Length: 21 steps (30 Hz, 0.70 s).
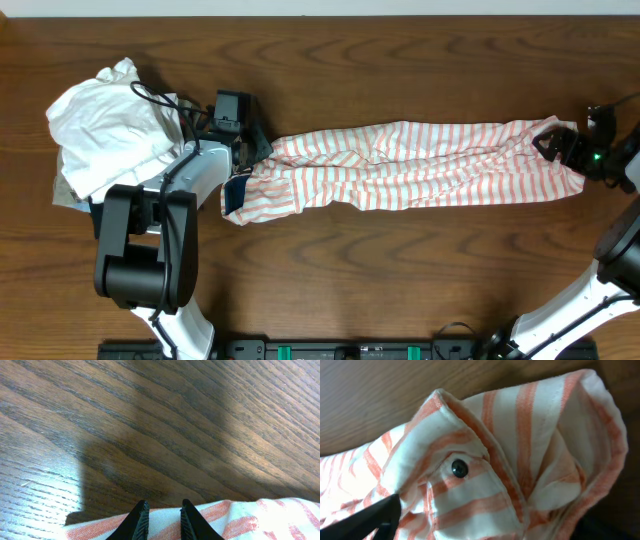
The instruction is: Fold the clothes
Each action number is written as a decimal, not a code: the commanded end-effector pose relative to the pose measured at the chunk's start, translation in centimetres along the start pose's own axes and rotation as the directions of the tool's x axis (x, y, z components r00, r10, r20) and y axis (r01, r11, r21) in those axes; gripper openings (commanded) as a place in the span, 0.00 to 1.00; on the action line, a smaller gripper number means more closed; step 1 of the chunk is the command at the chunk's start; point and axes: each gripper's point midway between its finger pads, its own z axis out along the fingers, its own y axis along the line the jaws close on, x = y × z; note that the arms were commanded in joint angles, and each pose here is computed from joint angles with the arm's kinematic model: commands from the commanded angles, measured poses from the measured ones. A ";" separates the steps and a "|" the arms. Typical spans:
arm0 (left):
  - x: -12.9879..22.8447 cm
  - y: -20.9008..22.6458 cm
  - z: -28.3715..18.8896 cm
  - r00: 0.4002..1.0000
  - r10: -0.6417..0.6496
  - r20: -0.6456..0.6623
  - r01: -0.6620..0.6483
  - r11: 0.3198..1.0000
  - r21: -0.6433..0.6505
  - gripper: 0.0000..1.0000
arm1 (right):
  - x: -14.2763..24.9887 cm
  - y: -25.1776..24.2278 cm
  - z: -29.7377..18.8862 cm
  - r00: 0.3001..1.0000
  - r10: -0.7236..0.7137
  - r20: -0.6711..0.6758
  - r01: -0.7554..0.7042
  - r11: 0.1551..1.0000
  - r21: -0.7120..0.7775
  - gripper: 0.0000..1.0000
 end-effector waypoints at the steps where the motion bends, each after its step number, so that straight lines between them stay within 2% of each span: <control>1: 0.7 0.8 0.6 1.000 0.015 -0.020 -0.015 0.999 -0.028 0.23 | 4.0 -0.2 2.9 0.989 0.088 -0.115 -0.088 0.996 0.001 0.88; 4: 0.7 0.8 0.6 1.000 0.014 -0.020 -0.015 0.999 -0.028 0.23 | 4.0 0.4 3.3 0.990 0.072 -0.123 -0.074 0.997 -0.006 0.79; 9: 0.7 0.9 0.6 1.000 0.014 -0.021 -0.015 0.999 -0.029 0.23 | 4.2 1.0 4.0 0.991 0.039 -0.131 -0.038 0.999 0.011 0.58; 11: 0.7 0.9 0.6 1.000 0.014 -0.021 -0.015 0.999 -0.029 0.23 | 4.4 0.9 4.3 0.990 0.031 -0.141 -0.025 0.999 0.040 0.41; 14: 0.7 0.9 0.6 1.000 0.014 -0.021 -0.015 0.999 -0.029 0.23 | 4.6 0.1 4.3 0.987 0.065 -0.149 -0.050 0.993 0.102 0.01; 21: 0.9 0.9 0.6 0.999 0.014 -0.029 -0.015 1.000 -0.027 0.23 | 4.0 -0.6 3.4 0.988 0.097 -0.124 -0.080 0.988 0.135 0.01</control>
